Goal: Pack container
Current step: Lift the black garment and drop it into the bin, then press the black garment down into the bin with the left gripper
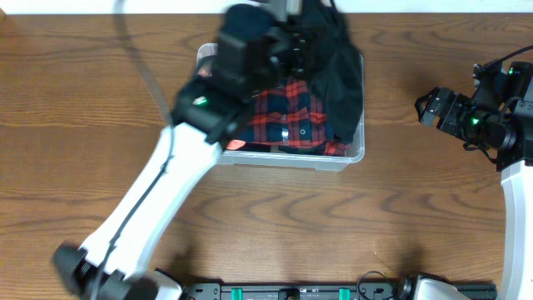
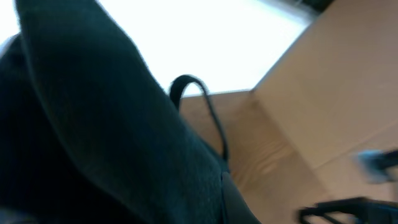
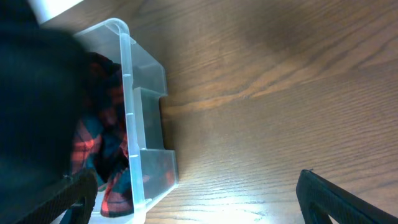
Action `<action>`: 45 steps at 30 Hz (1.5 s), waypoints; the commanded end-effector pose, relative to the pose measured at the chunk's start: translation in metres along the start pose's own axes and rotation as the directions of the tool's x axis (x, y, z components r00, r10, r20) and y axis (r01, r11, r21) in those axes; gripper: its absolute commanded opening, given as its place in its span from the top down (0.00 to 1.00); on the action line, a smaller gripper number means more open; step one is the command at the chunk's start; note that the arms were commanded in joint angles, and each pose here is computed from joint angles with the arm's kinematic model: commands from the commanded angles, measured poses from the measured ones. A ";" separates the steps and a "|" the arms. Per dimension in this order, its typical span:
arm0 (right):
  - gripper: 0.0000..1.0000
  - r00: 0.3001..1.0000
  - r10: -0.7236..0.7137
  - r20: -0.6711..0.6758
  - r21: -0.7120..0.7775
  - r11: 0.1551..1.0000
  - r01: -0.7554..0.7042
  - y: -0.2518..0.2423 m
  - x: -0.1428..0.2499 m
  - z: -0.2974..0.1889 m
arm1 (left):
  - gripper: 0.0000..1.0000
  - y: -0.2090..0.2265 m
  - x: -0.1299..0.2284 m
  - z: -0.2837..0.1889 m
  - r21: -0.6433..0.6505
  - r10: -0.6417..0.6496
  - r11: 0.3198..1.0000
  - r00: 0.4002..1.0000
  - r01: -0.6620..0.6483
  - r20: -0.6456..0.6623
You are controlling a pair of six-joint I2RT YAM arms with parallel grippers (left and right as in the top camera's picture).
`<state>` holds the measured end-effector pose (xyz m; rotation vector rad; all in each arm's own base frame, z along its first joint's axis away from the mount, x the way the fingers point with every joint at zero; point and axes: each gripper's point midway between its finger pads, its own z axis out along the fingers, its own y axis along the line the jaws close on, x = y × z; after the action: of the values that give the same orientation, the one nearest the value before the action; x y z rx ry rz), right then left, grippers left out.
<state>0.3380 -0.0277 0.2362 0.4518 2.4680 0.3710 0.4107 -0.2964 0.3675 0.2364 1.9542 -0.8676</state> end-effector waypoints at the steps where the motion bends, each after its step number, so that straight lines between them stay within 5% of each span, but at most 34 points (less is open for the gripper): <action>1: 0.01 1.000 -0.007 0.002 0.003 1.000 0.007 -0.001 -0.001 0.000 | 0.94 0.013 -0.008 0.002 -0.099 -0.027 0.995 0.998 0.032 0.051; 9: 0.01 1.000 -0.007 0.002 0.003 1.000 0.007 -0.001 -0.001 0.000 | 0.94 0.091 0.068 0.004 -0.449 -0.140 0.892 0.978 0.056 -0.156; 15: 0.01 1.000 -0.007 0.002 0.003 1.000 0.007 -0.001 -0.001 0.000 | 0.94 0.102 0.080 -0.022 -0.529 -0.153 0.848 0.965 0.018 -0.212; 21: 0.01 1.000 -0.007 0.002 0.003 1.000 0.007 -0.001 -0.001 0.000 | 0.94 0.141 0.100 -0.053 -0.714 -0.188 0.698 0.951 -0.046 -0.245; 27: 0.01 1.000 -0.007 0.002 0.003 1.000 0.007 -0.001 -0.001 0.000 | 0.89 0.166 0.090 -0.067 -0.764 -0.213 0.645 0.954 -0.025 -0.211; 30: 0.01 1.000 -0.007 0.002 0.003 1.000 0.007 -0.001 -0.001 0.000 | 0.35 0.174 0.089 -0.069 -0.759 -0.237 0.651 0.947 -0.010 -0.215; 31: 0.01 1.000 -0.007 0.002 0.003 1.000 0.007 -0.001 -0.001 0.000 | 0.28 0.176 0.090 -0.070 -0.752 -0.234 0.659 0.943 -0.026 -0.238; 36: 0.01 1.000 -0.007 0.002 0.003 1.000 0.007 -0.001 -0.001 0.000 | 0.23 0.175 0.068 -0.088 -0.742 -0.203 0.670 0.958 -0.013 -0.200; 39: 0.01 1.000 -0.007 0.002 0.003 1.000 0.007 -0.001 -0.001 0.000 | 0.23 0.149 0.047 -0.076 -0.603 -0.083 0.795 0.971 -0.070 -0.223; 41: 0.01 1.000 -0.007 0.002 0.003 1.000 0.007 -0.001 -0.001 0.000 | 0.29 0.127 0.043 -0.060 -0.473 0.012 0.870 0.965 -0.138 -0.261; 45: 0.01 1.000 -0.007 0.002 0.003 1.000 0.007 -0.001 -0.001 0.000 | 0.46 0.134 0.065 -0.035 -0.415 0.071 0.880 0.928 -0.230 -0.365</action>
<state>0.3380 -0.0277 0.2362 0.4518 2.4680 0.3710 0.4152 -0.1671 0.2861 0.0442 2.3087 -0.2502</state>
